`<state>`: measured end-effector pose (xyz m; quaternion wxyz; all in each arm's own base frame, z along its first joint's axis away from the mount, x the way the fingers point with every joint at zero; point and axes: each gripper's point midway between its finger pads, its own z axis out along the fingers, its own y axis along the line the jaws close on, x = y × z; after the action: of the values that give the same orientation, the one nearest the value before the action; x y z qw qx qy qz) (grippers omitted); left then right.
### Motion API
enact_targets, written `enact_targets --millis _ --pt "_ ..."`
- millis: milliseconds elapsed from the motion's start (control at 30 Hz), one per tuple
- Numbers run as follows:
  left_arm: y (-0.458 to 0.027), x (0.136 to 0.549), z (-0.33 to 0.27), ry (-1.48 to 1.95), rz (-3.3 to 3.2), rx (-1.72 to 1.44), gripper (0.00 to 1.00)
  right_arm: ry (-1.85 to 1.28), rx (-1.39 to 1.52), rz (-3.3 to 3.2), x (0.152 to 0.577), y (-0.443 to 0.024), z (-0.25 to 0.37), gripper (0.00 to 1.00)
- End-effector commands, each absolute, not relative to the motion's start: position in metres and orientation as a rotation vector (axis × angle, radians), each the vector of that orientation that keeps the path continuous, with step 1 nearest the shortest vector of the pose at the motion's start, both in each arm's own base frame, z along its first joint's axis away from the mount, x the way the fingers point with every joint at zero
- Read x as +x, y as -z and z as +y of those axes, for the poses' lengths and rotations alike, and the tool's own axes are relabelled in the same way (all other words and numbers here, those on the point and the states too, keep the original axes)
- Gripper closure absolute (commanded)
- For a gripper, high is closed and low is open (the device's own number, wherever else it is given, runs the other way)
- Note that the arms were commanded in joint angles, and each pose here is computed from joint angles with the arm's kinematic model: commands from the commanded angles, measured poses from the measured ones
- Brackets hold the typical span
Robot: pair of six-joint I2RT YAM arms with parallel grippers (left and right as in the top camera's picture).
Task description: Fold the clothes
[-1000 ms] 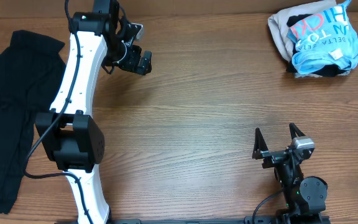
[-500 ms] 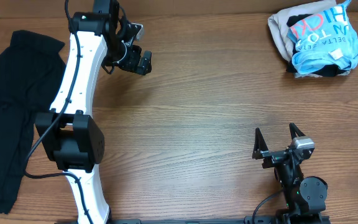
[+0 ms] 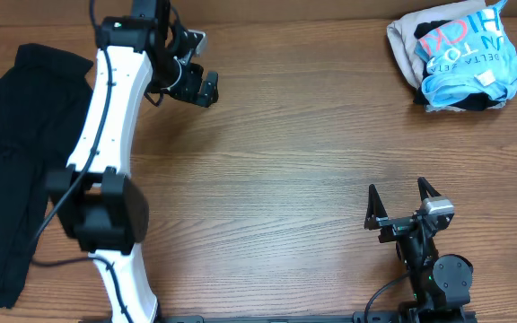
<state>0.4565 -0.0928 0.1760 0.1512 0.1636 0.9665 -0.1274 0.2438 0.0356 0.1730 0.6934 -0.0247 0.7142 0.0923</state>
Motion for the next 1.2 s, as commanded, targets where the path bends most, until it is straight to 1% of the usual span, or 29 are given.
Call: enact_targets --millis 0,133,300,400,467,567,633,767,900,1167 --pt "-0.275 0.433 -0.092 0.276 2.544 0.496 0.00 -0.214 -0.056 1.592 0.244 -0.171 0.037 0.00" --pt "-0.351 0.396 -0.082 0.197 2.360 0.492 0.00 -0.214 -0.056 1.592 0.244 -0.171 0.037 0.00" --pt "-0.436 0.339 -0.075 0.077 2.041 0.613 0.00 -0.214 -0.056 1.592 0.244 -0.171 0.037 0.00" --pt "-0.465 0.314 -0.068 0.016 1.867 0.604 0.00 -0.214 -0.056 1.592 0.244 -0.171 0.037 0.00" --pt "-0.469 0.299 -0.060 -0.005 1.787 0.572 0.00 -0.214 -0.056 1.592 0.244 -0.171 0.037 0.00" --pt "-0.458 0.282 -0.052 -0.008 1.682 0.544 0.00 -0.214 -0.056 1.592 0.244 -0.171 0.037 0.00" --pt "-0.441 0.275 -0.049 -0.008 1.619 0.541 0.00 -0.214 -0.056 1.592 0.244 -0.171 0.037 0.00" --pt "-0.390 0.263 -0.053 0.027 1.534 0.572 0.00 -0.214 -0.056 1.592 0.244 -0.171 0.037 0.00" --pt "-0.339 0.255 -0.054 0.052 1.477 0.524 0.00 -0.214 -0.056 1.592 0.244 -0.171 0.037 0.00" --pt "-0.263 0.242 -0.054 0.048 1.357 0.480 0.00 -0.214 -0.056 1.592 0.244 -0.171 0.037 0.00"
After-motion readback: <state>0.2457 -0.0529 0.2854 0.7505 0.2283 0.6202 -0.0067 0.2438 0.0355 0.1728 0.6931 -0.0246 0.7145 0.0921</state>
